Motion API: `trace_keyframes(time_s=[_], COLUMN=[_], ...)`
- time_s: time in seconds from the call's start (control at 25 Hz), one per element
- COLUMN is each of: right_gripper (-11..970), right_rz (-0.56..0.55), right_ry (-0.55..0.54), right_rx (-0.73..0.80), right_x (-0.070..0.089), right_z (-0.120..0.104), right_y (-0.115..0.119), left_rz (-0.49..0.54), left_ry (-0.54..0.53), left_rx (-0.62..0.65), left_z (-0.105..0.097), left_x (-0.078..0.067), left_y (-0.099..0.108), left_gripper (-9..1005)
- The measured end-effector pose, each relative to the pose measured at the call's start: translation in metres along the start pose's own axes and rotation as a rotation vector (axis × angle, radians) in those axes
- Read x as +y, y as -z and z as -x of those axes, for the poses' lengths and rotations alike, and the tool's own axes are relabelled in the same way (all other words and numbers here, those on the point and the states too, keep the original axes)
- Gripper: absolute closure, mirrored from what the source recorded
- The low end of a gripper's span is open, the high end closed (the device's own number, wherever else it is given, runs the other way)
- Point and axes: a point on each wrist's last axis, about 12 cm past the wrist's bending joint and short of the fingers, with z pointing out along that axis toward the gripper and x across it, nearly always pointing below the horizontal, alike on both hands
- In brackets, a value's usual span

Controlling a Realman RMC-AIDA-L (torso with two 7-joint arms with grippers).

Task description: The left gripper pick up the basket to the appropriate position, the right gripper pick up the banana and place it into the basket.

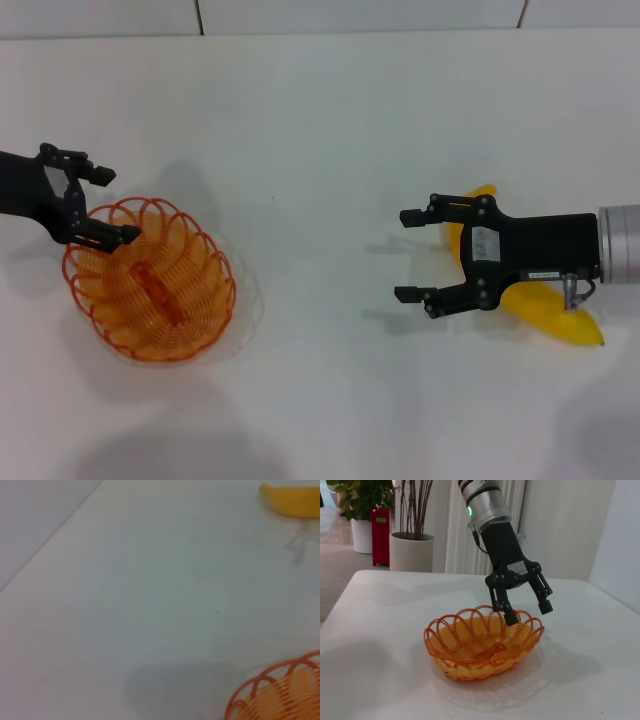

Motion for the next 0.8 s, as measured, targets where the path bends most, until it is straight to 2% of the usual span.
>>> trace_keyframes(time_s=[0.56, 0.68, 0.8], right_gripper=[90, 91, 92], right_rz=[-0.001, -0.002, -0.002], right_ry=[0.001, 0.001, 0.001], right_rx=[-0.002, -0.003, -0.003], right_x=[-0.001, -0.001, -0.001], right_z=[0.001, 0.001, 0.001], right_y=[0.000, 0.000, 0.000], left_rz=[-0.009, -0.006, -0.009], left_ry=[0.011, 0.020, 0.023], left_rx=[0.019, 0.031, 0.045], left_z=[0.006, 0.007, 0.007], left_x=[0.000, 0.001, 0.001], left_y=[-0.008, -0.012, -0.015], left_gripper=[240, 476, 541])
